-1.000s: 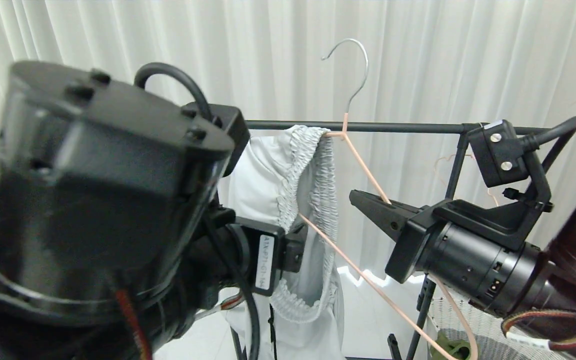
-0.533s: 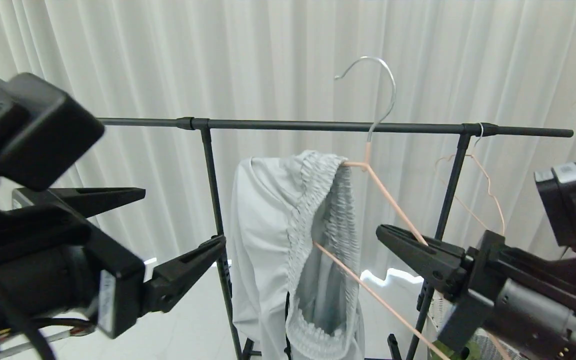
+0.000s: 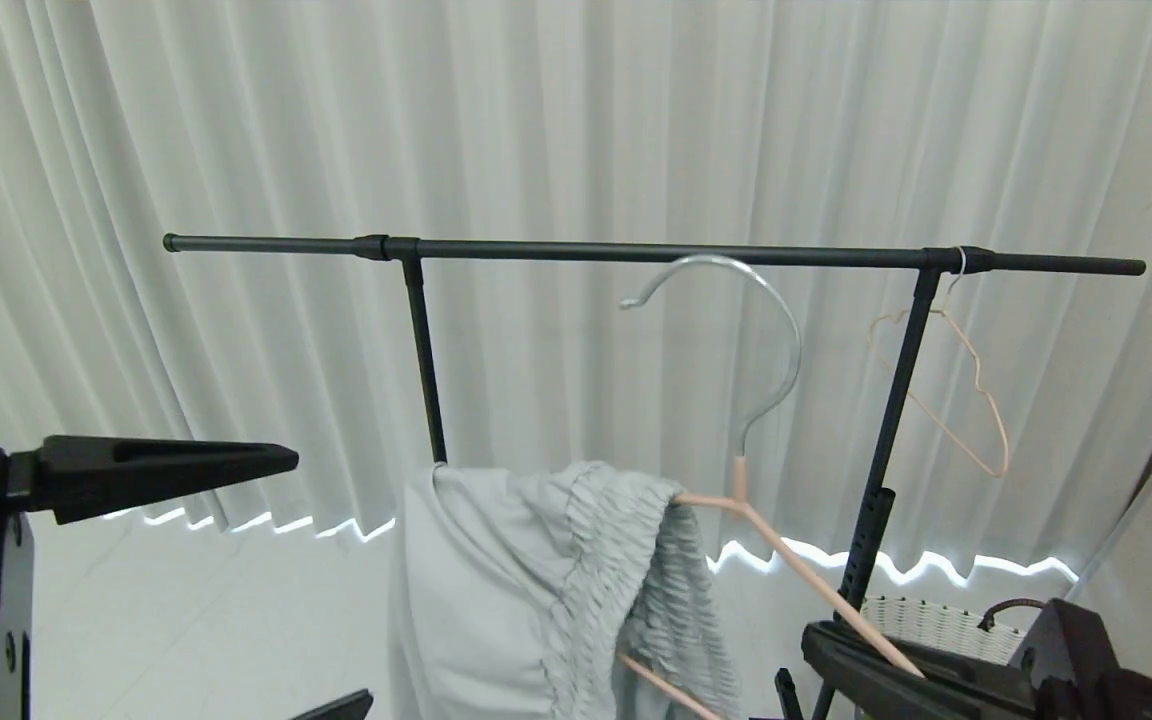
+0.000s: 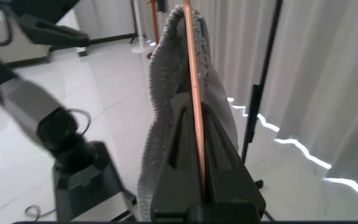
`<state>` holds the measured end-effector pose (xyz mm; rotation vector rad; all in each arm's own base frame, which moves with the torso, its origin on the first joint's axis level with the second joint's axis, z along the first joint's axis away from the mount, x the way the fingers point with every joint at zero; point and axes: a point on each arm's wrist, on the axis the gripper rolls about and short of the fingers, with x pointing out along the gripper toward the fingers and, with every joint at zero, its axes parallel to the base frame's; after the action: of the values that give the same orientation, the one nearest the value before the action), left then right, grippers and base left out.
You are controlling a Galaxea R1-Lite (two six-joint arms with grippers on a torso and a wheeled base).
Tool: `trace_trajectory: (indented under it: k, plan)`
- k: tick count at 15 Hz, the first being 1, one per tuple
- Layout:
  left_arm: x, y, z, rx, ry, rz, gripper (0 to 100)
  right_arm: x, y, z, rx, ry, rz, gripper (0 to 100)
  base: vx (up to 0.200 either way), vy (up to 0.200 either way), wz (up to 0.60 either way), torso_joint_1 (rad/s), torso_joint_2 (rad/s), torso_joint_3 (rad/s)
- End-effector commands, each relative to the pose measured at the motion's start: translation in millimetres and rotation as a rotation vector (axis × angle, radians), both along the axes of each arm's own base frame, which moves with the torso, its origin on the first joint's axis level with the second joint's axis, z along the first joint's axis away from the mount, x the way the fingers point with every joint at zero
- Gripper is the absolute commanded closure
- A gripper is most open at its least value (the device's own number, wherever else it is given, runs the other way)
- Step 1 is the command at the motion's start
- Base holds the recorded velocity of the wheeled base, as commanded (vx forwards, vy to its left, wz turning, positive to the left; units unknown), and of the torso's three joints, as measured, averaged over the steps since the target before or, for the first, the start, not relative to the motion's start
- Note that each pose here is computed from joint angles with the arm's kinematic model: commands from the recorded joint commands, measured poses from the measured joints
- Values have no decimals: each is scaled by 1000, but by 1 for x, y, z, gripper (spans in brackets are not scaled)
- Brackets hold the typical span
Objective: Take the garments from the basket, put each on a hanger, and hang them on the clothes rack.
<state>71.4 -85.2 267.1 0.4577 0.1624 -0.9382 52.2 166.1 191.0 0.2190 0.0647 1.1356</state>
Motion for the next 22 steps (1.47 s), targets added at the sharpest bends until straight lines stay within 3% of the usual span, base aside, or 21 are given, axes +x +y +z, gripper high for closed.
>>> trace_trajectory:
  k: [1,5,13,19,20,22]
  plan:
    - [0,-2,-11,24,36,-31,0,-11,-7,-4,-3,0,50,100,0,0,0,0,0,0]
    - [8,-14,-32,42,107,-132,0,-23,-6,-7,-17,-3,126,100,0,0,0,0,0,0]
    - [18,-34,-45,56,241,-322,0,-39,-9,-19,-71,-24,227,100,0,0,0,0,0,0]
    - [23,-44,-60,91,321,-381,0,-42,-10,-19,-70,-25,250,100,0,0,0,0,0,0]
    - [22,-44,-61,95,322,-389,100,-42,-10,-19,-68,-25,250,100,0,0,0,0,0,0]
    - [21,-45,-61,98,324,-397,100,-43,-11,-18,-62,-26,250,100,0,0,0,0,0,0]
